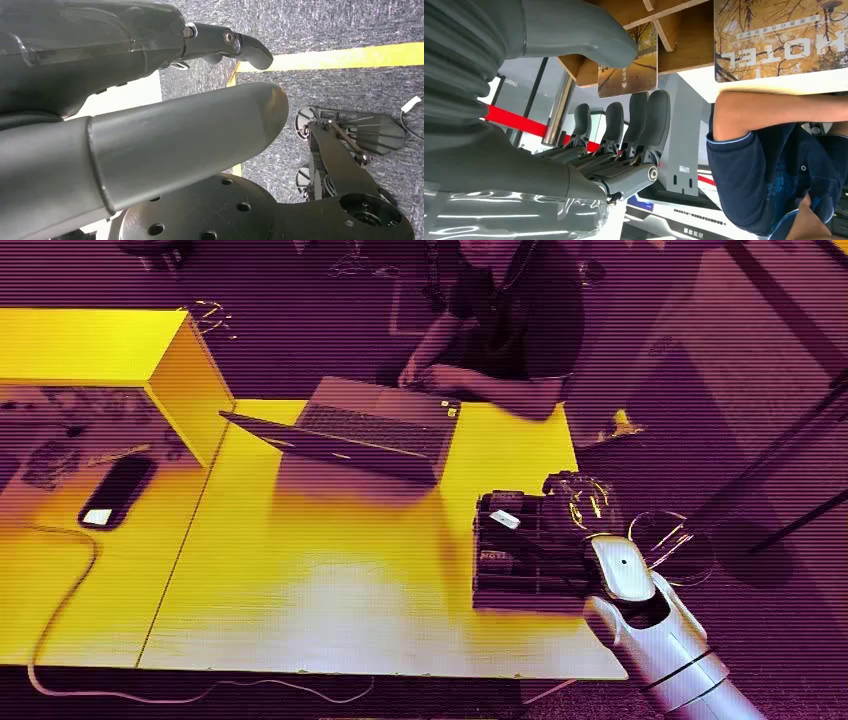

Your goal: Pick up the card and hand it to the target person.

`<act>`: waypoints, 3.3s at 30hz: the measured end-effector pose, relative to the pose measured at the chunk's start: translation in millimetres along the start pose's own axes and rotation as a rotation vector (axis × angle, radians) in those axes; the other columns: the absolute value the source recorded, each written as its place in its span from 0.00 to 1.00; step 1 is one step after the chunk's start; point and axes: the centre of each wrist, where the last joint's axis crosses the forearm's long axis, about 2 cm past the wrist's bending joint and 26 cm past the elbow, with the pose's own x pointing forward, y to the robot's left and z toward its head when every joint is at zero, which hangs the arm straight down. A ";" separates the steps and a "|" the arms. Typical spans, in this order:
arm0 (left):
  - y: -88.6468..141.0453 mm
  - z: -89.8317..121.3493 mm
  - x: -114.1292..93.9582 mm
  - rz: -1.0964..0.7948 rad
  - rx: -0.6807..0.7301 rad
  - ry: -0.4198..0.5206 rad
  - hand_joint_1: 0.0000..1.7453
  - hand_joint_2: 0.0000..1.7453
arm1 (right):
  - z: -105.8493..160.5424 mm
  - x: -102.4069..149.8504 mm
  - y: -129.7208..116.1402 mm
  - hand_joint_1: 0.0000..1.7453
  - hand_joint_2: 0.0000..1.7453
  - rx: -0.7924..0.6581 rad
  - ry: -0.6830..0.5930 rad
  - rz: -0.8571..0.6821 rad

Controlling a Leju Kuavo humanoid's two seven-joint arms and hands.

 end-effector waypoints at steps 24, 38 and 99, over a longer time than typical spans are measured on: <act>0.1 0.0 0.0 -0.001 0.001 -0.001 0.00 0.00 | 0.7 2.9 3.2 0.60 1.00 0.018 -0.010 0.010; 0.3 0.0 0.1 0.000 0.003 -0.001 0.00 0.00 | 0.8 2.8 3.7 0.87 1.00 0.036 -0.009 0.019; 17.4 -1.9 5.6 -0.056 -0.003 0.012 0.00 0.00 | 20.7 19.1 -151.0 1.00 1.00 -0.365 -0.326 0.379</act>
